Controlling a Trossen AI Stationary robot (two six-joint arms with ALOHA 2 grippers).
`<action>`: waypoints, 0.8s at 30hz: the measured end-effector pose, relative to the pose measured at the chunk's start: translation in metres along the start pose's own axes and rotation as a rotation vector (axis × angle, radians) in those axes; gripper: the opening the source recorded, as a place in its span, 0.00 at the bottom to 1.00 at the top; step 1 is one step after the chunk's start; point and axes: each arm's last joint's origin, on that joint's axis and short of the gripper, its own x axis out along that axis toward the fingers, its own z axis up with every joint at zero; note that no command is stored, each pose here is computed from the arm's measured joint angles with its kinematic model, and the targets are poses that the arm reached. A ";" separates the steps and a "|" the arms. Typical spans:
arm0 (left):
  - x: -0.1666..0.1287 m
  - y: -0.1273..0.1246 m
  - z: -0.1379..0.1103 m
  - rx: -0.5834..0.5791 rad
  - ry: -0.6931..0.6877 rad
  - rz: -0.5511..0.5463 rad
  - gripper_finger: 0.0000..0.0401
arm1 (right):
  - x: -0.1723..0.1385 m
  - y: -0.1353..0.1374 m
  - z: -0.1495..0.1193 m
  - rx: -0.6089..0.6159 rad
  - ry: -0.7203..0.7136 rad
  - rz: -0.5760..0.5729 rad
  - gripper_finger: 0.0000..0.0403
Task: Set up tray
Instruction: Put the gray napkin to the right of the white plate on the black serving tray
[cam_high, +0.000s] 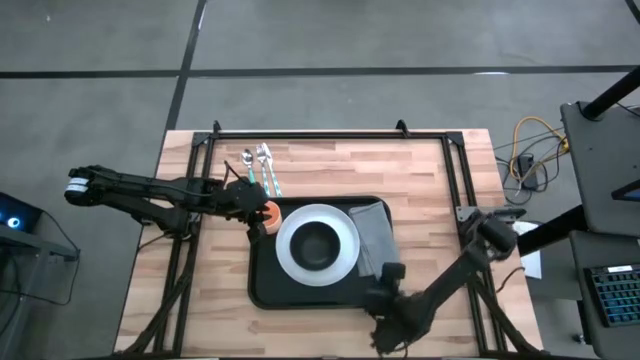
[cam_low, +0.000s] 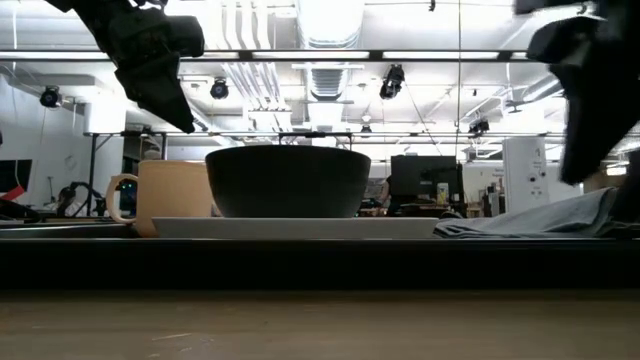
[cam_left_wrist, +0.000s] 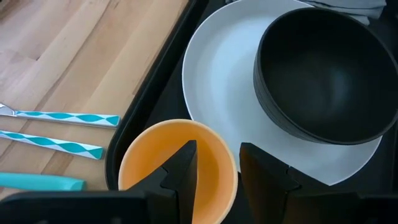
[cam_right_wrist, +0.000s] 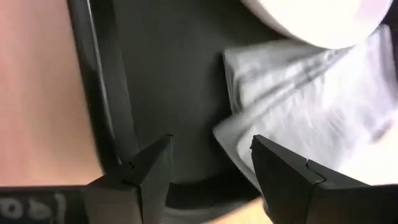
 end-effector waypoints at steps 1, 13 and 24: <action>0.000 0.000 0.000 0.000 0.000 0.000 0.25 | 0.003 0.005 -0.002 -0.037 0.023 -0.049 0.51; 0.000 0.000 0.000 0.017 -0.002 0.004 0.25 | 0.010 0.033 -0.014 -0.171 -0.032 -0.215 0.51; 0.000 0.000 0.000 0.018 -0.005 0.007 0.25 | 0.027 0.025 -0.012 -0.195 -0.009 -0.251 0.47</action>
